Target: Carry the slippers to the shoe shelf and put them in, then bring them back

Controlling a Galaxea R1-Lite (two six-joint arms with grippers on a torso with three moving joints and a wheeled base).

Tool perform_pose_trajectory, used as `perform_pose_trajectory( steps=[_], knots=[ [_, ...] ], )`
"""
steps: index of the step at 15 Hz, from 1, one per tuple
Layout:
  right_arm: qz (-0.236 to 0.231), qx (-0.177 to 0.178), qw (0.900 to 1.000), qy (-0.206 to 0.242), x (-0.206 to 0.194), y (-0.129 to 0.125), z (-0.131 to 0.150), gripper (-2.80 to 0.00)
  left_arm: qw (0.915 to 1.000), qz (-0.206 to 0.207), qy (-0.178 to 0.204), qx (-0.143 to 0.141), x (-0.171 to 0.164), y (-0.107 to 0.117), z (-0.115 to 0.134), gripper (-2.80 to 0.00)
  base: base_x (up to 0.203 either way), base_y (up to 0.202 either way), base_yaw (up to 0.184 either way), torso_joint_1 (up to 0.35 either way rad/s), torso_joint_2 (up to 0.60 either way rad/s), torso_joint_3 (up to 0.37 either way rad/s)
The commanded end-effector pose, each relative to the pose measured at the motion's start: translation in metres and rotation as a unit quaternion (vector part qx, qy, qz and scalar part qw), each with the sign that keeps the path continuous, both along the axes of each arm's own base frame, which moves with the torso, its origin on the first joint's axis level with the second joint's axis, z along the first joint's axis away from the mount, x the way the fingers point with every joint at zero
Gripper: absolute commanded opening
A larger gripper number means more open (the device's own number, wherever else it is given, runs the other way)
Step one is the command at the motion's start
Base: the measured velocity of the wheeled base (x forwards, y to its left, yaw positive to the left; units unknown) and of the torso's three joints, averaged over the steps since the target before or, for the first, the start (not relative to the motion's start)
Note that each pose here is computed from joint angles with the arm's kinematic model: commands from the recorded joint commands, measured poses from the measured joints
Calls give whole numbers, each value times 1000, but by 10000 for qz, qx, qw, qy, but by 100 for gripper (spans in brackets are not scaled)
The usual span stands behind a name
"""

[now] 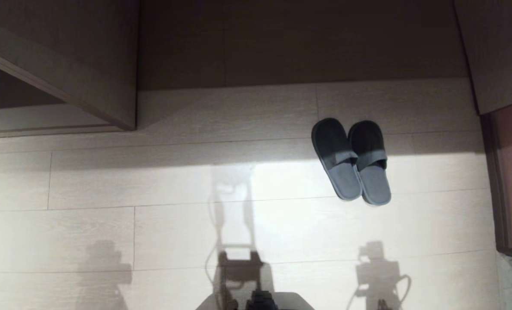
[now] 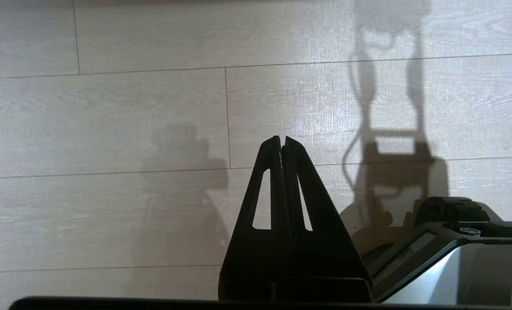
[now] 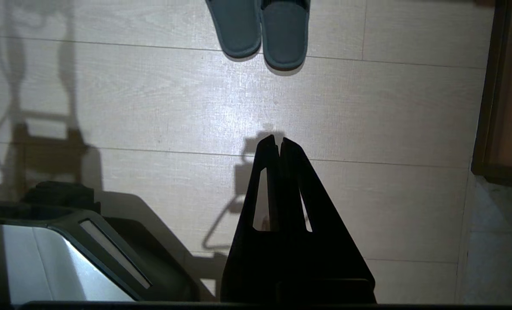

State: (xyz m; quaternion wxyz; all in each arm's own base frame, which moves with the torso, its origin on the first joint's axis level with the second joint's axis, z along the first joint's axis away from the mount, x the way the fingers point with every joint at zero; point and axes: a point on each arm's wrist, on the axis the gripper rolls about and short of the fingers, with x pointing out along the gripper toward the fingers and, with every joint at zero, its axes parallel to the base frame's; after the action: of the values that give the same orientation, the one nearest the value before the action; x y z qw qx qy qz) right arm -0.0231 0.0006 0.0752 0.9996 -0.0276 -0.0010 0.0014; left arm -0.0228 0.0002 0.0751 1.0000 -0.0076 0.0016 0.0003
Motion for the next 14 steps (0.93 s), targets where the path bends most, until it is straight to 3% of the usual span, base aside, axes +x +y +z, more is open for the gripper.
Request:
perform_pose_trajectory(
  steps=[1, 14],
  knots=[
    [2, 0, 10000, 10, 0, 0, 0, -280, 10000, 5, 7, -8, 0, 0, 0, -280, 0, 0, 0, -2, 0, 201],
    [2, 0, 10000, 10, 0, 0, 0, -280, 10000, 5, 7, -6, 0, 0, 0, -280, 0, 0, 0, 3, 4, 202]
  ],
)
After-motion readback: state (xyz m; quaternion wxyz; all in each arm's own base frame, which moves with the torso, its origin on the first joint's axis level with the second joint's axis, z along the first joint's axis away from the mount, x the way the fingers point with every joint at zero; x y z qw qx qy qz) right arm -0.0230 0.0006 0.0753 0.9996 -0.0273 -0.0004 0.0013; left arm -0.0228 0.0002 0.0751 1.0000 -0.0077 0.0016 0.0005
